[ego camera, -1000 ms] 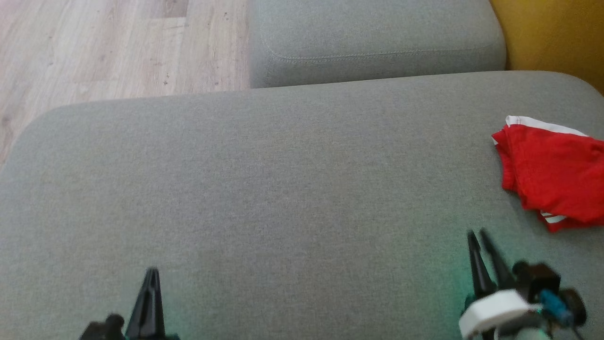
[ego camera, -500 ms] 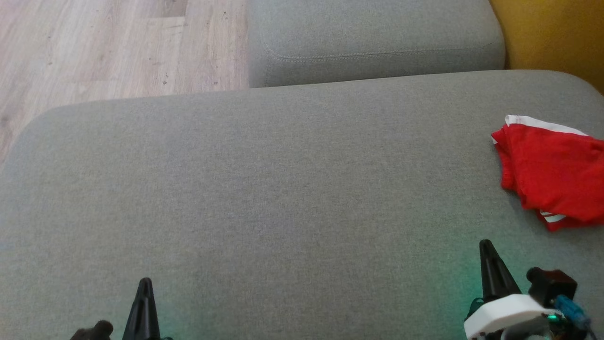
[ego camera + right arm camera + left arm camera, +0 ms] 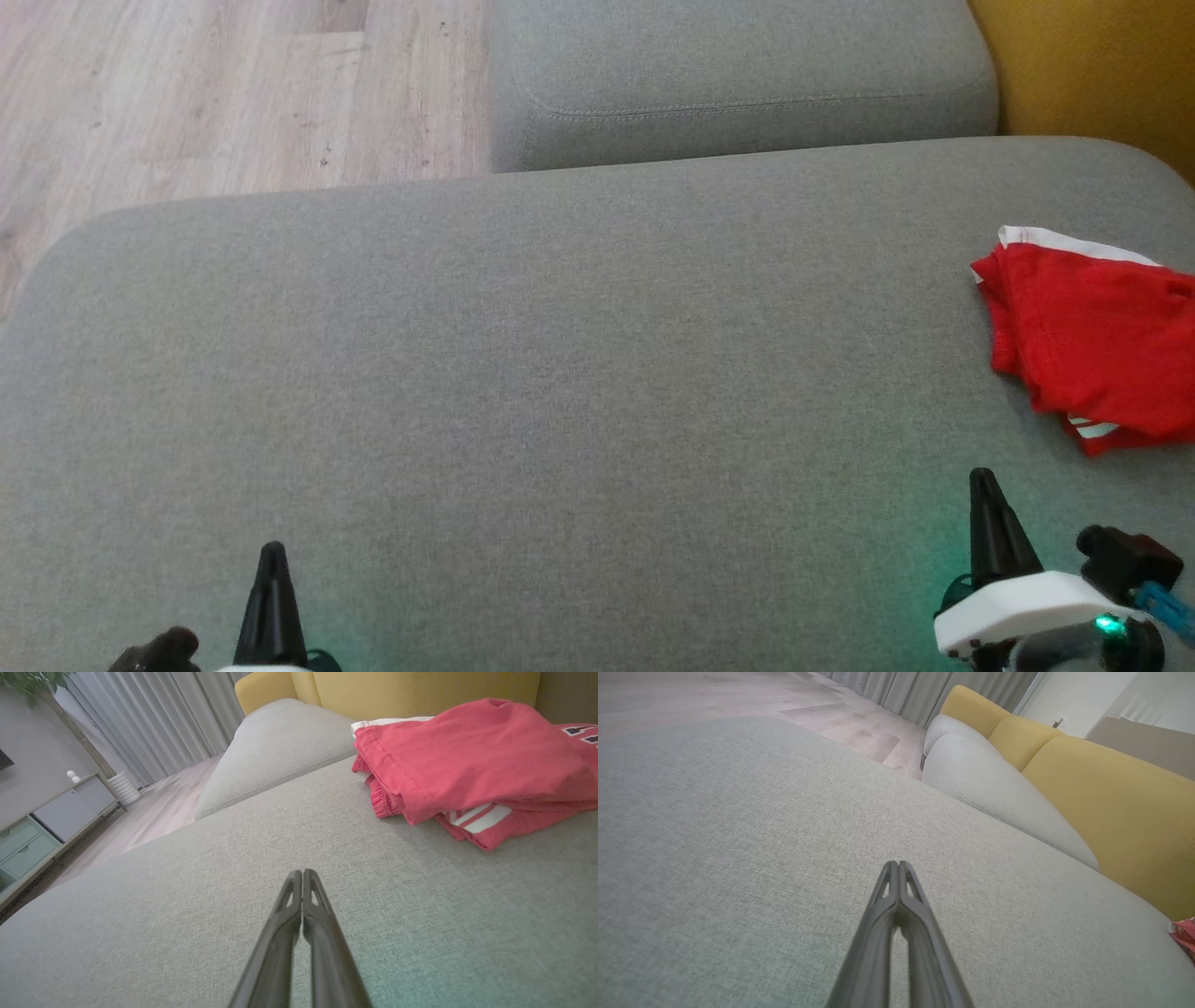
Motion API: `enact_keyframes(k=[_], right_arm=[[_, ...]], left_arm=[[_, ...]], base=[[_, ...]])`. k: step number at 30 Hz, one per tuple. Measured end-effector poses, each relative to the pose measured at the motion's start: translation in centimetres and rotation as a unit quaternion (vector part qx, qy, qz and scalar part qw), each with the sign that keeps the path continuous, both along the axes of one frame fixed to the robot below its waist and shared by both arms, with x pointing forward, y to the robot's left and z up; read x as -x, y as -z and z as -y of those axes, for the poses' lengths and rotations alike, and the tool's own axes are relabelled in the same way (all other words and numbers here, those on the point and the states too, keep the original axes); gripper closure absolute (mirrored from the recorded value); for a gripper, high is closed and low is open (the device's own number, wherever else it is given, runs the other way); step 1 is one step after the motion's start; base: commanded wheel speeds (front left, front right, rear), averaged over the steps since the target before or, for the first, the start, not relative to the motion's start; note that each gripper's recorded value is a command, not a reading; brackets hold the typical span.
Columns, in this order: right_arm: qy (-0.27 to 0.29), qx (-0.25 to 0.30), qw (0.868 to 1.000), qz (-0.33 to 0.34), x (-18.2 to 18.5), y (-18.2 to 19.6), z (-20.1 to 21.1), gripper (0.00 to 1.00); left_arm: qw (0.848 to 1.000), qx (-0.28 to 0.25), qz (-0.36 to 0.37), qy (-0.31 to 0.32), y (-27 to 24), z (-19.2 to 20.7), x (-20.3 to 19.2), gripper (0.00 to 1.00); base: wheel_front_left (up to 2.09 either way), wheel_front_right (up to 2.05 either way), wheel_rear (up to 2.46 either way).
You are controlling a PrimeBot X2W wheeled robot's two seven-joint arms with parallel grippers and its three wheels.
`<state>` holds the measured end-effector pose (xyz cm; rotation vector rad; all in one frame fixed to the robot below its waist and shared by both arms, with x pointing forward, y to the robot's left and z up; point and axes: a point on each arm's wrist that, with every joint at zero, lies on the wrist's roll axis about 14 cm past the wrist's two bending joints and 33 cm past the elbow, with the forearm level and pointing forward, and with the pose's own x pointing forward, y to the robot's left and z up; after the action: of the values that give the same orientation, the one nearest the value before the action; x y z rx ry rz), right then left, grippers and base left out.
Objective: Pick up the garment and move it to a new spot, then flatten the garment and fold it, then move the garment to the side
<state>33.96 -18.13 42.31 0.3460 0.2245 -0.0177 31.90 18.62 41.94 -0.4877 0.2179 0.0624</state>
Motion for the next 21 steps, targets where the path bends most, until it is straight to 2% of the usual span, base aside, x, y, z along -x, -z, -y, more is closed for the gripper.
enact_keyframes(k=[21], right_arm=[[0.047, -0.123, 0.991, 0.001, -0.8, -0.8, 0.9, 1.0]], left_arm=[[0.993, 0.109, 0.007, -0.036, -1.0, -0.6, -1.3, 1.0]], base=[[0.0, 0.0, 0.0]])
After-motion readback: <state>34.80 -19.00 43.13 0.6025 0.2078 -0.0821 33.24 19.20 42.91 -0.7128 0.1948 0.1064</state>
